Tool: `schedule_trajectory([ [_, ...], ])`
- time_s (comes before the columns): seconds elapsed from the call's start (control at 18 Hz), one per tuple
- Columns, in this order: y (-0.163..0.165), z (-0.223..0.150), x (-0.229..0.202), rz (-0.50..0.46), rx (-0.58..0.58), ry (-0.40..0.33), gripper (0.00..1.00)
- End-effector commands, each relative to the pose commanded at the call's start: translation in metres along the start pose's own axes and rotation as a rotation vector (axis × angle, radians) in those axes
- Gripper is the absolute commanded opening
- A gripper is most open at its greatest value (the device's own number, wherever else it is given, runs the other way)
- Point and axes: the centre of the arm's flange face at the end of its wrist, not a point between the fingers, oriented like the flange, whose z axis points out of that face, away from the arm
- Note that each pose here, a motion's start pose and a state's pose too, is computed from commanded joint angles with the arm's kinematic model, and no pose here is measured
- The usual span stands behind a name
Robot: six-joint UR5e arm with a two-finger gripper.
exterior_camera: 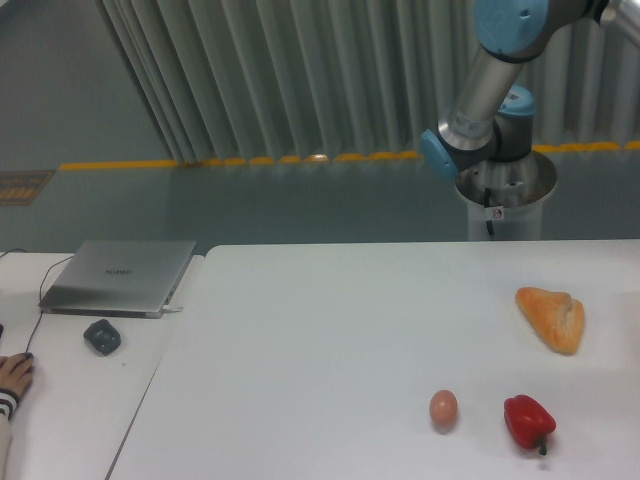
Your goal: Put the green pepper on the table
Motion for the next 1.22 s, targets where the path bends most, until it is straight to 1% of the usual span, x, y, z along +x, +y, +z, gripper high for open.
schedule_trajectory([
  [0.17,0.004,0.007,0.003,0.039,0.001,0.007,1.0],
  [0.33,0.007,0.017,0.007,0.035,0.007,0.011,1.0],
  [0.67,0.011,0.024,0.018,0.017,0.017,0.019,1.0],
  [0.72,0.011,0.025,0.018,0.013,0.017,0.021,0.96],
  [0.78,0.011,0.025,0.018,0.009,0.02,0.023,0.85],
  [0.83,0.011,0.025,0.019,0.007,0.016,0.033,0.71],
  [0.89,0.012,0.024,0.019,0.003,0.01,0.043,0.64],
  [0.94,0.012,0.022,0.019,-0.005,0.004,0.053,0.52],
  [1.06,0.011,0.015,0.02,-0.006,-0.011,0.079,0.4],
  [1.11,0.013,0.012,0.02,-0.007,-0.017,0.082,0.37],
  [1.22,0.014,0.003,0.02,-0.01,-0.025,0.07,0.37],
])
